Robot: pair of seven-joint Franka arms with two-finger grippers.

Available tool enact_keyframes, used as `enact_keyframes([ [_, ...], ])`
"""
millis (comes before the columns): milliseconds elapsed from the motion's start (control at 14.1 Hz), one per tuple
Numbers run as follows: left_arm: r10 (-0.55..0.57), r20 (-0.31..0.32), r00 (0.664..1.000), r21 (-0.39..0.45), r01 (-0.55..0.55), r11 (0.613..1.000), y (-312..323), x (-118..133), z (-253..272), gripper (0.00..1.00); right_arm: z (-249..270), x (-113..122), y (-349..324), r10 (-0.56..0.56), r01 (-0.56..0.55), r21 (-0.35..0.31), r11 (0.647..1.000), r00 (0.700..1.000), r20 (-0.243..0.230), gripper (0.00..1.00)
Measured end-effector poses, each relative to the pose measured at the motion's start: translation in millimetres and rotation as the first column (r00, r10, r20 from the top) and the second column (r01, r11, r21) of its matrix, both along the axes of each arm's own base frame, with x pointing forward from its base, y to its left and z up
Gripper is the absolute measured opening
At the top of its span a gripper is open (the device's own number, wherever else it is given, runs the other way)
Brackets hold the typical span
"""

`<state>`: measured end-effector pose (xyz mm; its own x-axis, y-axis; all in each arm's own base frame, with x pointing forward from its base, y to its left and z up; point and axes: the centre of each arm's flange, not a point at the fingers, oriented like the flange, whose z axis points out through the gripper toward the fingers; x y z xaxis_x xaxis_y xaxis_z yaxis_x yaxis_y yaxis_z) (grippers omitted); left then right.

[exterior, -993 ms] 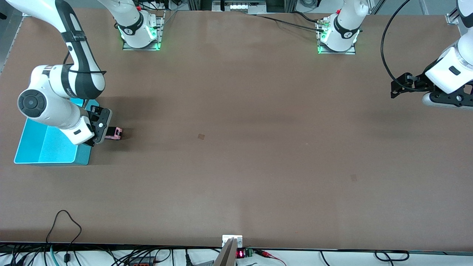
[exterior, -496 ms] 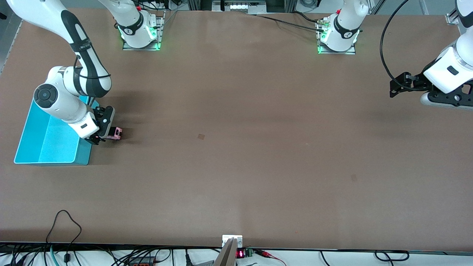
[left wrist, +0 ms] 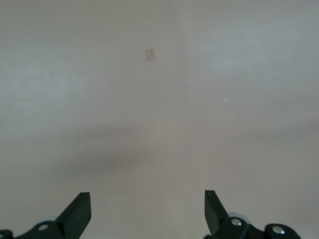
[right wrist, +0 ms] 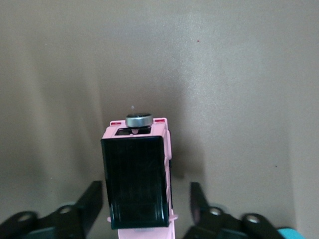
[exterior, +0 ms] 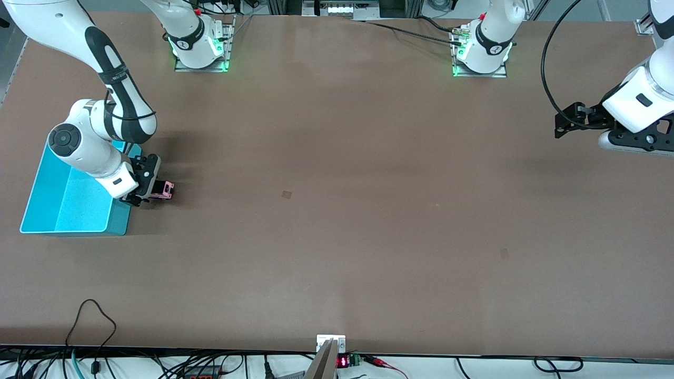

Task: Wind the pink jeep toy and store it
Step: 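Lift the jeep and carry it into the cyan bin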

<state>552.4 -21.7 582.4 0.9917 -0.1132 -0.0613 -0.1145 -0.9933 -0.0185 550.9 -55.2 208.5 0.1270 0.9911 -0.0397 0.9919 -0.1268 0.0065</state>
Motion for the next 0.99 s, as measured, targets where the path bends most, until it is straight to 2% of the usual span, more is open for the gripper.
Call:
enact_keyframes([
  [142, 0.000, 0.000, 1.000, 0.000, 0.000, 1.000, 0, 0, 0, 1.00, 1, 0, 0, 0.007, -0.007, 0.000, 1.000, 1.000, -0.003, 0.51],
  [213, 0.000, 0.000, 1.000, 0.000, 0.000, 1.000, 0, 0, 0, 1.00, 3, 0, 0, 0.011, -0.011, 0.000, 1.000, 1.000, 0.000, 0.49],
  [496, 0.000, 0.000, 1.000, 0.000, 0.000, 1.000, 0, 0, 0, 1.00, 10, 6, 5, 0.026, -0.026, 0.001, 1.000, 1.000, 0.011, 0.49],
  [638, 0.000, 0.000, 1.000, 0.000, 0.000, 1.000, 0, 0, 0, 1.00, 31, 20, 12, 0.032, -0.032, 0.006, 0.999, 0.999, 0.029, 0.49],
  [780, 0.000, 0.000, 1.000, 0.000, 0.000, 1.000, 0, 0, 0, 1.00, 58, 38, 16, 0.000, -0.003, 0.036, 0.999, 0.998, 0.065, 0.49],
  [993, -0.001, 0.000, 1.000, 0.000, 0.001, 1.000, 0, 0, 0, 1.00, 94, 60, 21, -0.066, 0.058, 0.104, 0.993, 0.994, 0.083, 0.49],
])
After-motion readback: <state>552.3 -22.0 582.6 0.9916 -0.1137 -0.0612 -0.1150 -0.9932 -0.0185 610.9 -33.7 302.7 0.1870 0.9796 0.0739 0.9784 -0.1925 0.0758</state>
